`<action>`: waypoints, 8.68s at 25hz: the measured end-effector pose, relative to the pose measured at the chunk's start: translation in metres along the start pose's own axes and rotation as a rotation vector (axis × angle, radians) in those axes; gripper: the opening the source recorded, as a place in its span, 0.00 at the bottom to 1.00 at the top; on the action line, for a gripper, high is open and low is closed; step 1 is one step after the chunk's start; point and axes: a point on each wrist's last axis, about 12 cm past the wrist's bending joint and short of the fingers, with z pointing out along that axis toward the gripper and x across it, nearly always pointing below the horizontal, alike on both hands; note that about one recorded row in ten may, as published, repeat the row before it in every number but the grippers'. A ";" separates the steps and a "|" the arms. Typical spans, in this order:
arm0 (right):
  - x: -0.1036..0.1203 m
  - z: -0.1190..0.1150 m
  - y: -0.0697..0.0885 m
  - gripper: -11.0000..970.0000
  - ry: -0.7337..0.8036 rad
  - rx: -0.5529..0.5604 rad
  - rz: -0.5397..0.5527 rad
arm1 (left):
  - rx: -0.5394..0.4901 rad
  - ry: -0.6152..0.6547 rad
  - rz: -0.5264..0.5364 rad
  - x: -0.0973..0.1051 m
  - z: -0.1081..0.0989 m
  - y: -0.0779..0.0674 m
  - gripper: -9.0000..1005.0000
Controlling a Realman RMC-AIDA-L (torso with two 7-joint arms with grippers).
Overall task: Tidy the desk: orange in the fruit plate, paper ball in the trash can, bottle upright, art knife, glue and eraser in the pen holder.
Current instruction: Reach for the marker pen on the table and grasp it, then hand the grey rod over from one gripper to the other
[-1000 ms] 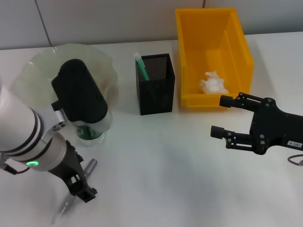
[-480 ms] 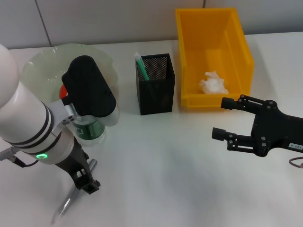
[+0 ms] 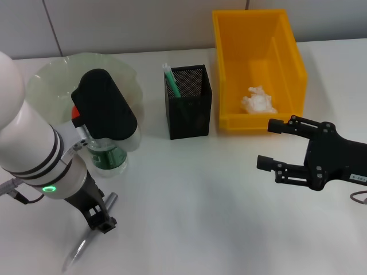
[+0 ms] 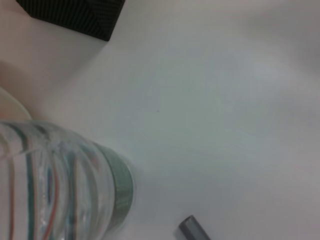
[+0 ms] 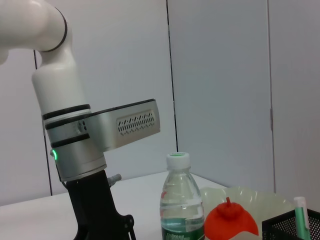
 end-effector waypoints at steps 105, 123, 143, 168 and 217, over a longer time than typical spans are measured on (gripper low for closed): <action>0.002 -0.005 -0.001 0.81 -0.007 0.027 0.010 | 0.049 -0.023 0.055 -0.023 -0.009 -0.005 0.17; 0.007 -0.013 0.002 0.81 -0.001 0.052 0.027 | 0.075 -0.318 0.178 -0.053 -0.059 -0.029 0.17; 0.008 -0.014 0.003 0.81 0.001 0.054 0.030 | 0.153 -0.723 0.134 -0.052 -0.085 0.013 0.18; 0.009 -0.019 0.002 0.81 -0.016 0.085 0.030 | 0.231 -1.306 -0.086 -0.005 -0.076 0.061 0.17; -0.036 0.015 -0.026 0.81 -0.304 0.125 -0.168 | 0.463 -1.829 -0.622 0.008 -0.026 0.064 0.17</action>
